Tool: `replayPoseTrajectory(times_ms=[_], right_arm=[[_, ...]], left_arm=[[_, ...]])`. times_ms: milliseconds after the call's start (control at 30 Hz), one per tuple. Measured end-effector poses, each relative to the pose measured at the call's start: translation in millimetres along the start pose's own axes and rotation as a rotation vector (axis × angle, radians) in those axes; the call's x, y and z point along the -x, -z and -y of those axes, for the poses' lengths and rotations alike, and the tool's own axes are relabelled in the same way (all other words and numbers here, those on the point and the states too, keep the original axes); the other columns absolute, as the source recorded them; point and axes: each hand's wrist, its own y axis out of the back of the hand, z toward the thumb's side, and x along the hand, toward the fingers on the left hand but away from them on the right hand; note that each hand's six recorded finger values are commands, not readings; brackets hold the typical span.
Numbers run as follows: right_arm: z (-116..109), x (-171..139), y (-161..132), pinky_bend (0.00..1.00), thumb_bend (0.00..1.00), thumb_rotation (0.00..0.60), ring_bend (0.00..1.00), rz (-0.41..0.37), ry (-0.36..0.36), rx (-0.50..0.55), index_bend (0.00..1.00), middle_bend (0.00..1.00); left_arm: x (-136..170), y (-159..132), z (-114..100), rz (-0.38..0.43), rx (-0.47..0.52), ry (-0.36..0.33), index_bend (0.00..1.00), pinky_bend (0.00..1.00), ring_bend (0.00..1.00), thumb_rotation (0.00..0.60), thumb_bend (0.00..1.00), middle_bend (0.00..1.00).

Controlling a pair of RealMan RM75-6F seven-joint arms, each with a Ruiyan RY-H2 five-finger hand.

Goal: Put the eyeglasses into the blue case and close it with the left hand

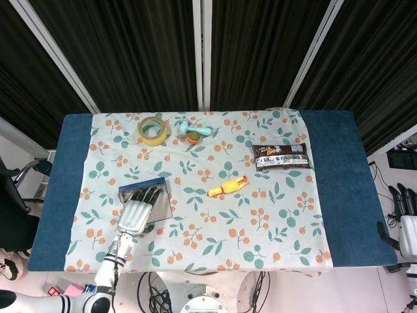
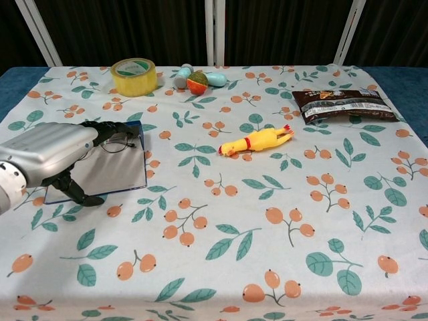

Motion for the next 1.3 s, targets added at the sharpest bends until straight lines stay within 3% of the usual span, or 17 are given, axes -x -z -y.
replayPoseTrajectory(times_ms=[267, 400, 567, 767, 1033, 1300], right_arm=[[0, 1, -1, 0.00, 0.29, 0.600, 0.00, 0.000, -0.003, -0.003, 0.00, 0.00], [0, 1, -1, 0.00, 0.29, 0.600, 0.00, 0.000, -0.005, -0.003, 0.00, 0.00], [1, 2, -2, 0.00, 0.29, 0.600, 0.00, -0.003, -0.011, -0.005, 0.00, 0.00], [1, 2, -3, 0.00, 0.29, 0.600, 0.00, -0.002, -0.010, -0.007, 0.00, 0.00], [1, 1, -2, 0.00, 0.29, 0.600, 0.00, 0.003, -0.011, -0.010, 0.00, 0.00], [0, 1, -2, 0.00, 0.29, 0.600, 0.00, 0.008, -0.007, -0.009, 0.00, 0.00]], left_arm=[[-6, 4, 5, -0.023, -0.051, -0.005, 0.01, 0.18, 0.08, 0.600, 0.03, 0.06], [-8, 6, 6, -0.037, -0.079, -0.016, 0.04, 0.18, 0.08, 0.600, 0.11, 0.06], [-9, 10, 6, -0.052, -0.094, -0.032, 0.21, 0.18, 0.08, 0.600, 0.30, 0.06], [-15, 19, 5, -0.099, -0.109, -0.068, 0.34, 0.18, 0.08, 0.600, 0.42, 0.08], [-24, 32, 5, -0.171, -0.104, -0.102, 0.41, 0.18, 0.08, 0.600, 0.47, 0.09], [-32, 42, 3, -0.213, -0.086, -0.125, 0.61, 0.18, 0.08, 0.600, 0.48, 0.10]])
